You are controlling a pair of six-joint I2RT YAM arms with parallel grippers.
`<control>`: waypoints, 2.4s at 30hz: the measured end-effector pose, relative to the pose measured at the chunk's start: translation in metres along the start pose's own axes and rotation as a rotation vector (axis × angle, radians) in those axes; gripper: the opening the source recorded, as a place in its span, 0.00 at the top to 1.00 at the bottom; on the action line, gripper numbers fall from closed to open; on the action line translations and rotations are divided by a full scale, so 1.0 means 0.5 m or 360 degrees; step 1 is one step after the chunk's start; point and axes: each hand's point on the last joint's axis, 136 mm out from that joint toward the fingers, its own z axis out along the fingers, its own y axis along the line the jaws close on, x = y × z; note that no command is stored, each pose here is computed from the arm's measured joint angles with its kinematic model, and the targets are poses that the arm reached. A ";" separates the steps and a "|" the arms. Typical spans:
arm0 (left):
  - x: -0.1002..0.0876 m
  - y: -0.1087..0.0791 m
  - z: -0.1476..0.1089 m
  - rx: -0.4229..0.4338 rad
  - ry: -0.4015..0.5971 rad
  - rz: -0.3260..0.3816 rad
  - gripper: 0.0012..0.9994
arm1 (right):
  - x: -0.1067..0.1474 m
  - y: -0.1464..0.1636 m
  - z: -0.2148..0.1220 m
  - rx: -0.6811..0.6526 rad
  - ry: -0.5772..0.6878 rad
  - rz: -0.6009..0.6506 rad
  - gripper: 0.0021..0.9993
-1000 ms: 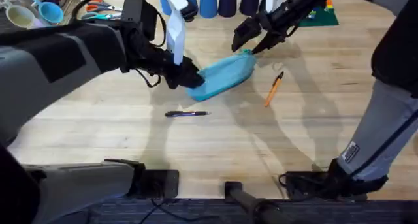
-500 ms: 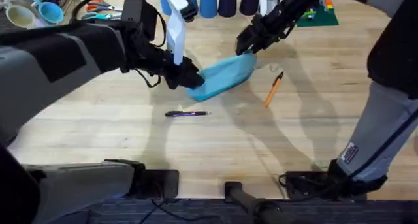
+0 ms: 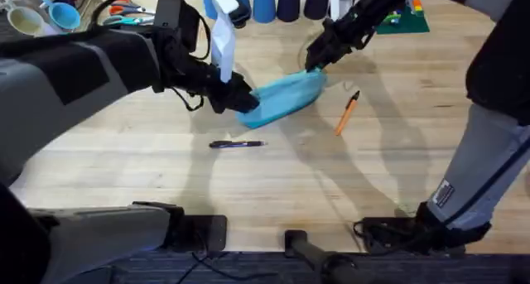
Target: Unzip the bag, pick up the pens from the table one at a time and place them inside, then zip the bag closed.
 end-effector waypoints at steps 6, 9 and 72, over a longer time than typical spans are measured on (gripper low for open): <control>0.000 0.000 0.000 0.0001 0.0000 0.0000 0.96 | 0.004 0.000 -0.001 -0.0003 0.0011 0.0011 0.97; 0.000 0.000 0.000 -0.0001 0.0002 0.0000 0.96 | 0.014 -0.001 -0.006 -0.0009 0.0041 0.0041 0.97; -0.003 0.008 0.000 -0.0030 -0.0001 0.0020 0.96 | -0.057 0.069 -0.172 -0.0003 -0.0140 -0.0040 0.97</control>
